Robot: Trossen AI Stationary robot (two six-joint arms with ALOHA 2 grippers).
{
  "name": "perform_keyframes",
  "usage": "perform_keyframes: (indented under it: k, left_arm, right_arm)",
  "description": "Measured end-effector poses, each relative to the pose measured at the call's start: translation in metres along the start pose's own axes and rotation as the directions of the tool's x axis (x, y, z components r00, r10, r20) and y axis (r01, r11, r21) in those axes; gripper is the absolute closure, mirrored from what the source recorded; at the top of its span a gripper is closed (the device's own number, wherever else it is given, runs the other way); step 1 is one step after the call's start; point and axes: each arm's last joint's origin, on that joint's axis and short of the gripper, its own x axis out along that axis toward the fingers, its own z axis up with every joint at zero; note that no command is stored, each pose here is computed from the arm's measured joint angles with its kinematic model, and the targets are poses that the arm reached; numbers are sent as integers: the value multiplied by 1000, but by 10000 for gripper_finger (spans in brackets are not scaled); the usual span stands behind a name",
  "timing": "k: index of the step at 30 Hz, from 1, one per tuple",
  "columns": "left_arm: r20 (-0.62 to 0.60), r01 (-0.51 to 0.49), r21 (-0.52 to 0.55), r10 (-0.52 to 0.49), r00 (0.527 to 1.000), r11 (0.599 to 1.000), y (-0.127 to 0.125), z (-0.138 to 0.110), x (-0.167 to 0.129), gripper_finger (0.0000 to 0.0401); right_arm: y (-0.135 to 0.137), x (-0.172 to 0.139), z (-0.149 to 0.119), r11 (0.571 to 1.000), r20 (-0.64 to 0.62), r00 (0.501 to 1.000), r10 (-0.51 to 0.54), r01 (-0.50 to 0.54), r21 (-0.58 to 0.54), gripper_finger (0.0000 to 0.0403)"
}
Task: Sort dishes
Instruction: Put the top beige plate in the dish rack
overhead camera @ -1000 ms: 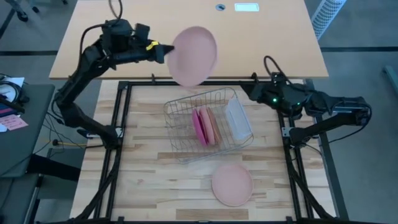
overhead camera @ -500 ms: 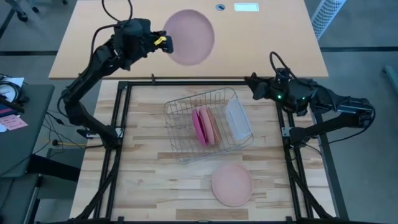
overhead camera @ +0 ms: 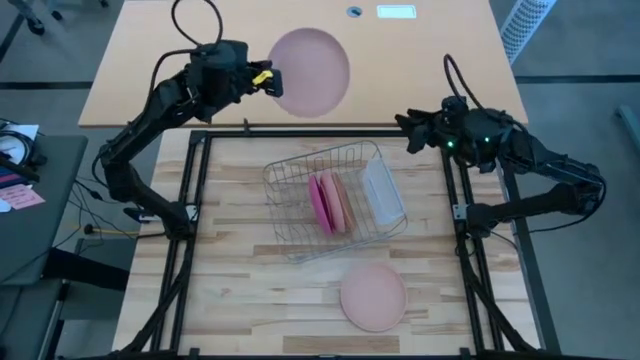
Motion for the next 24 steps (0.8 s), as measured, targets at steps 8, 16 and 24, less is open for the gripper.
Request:
perform_keyframes:
  k: [8, 16, 24]
  left_arm:
    - [-52, 38, 0, -38, 998, 999, -4, -6, -3, 401]
    - [-53, 46, -6, -46, 997, 999, -6, -7, -5, 401]
    - [-161, 96, -10, -96, 982, 995, -4, -14, -5, 401]
  right_arm:
    - [-12, 14, -11, 992, -112, 989, -100, 90, -93, 155]
    - [-16, 10, -10, 994, -126, 986, -106, 102, -38, 155]
    - [-17, 4, -9, 996, -145, 987, -71, 78, 45, 155]
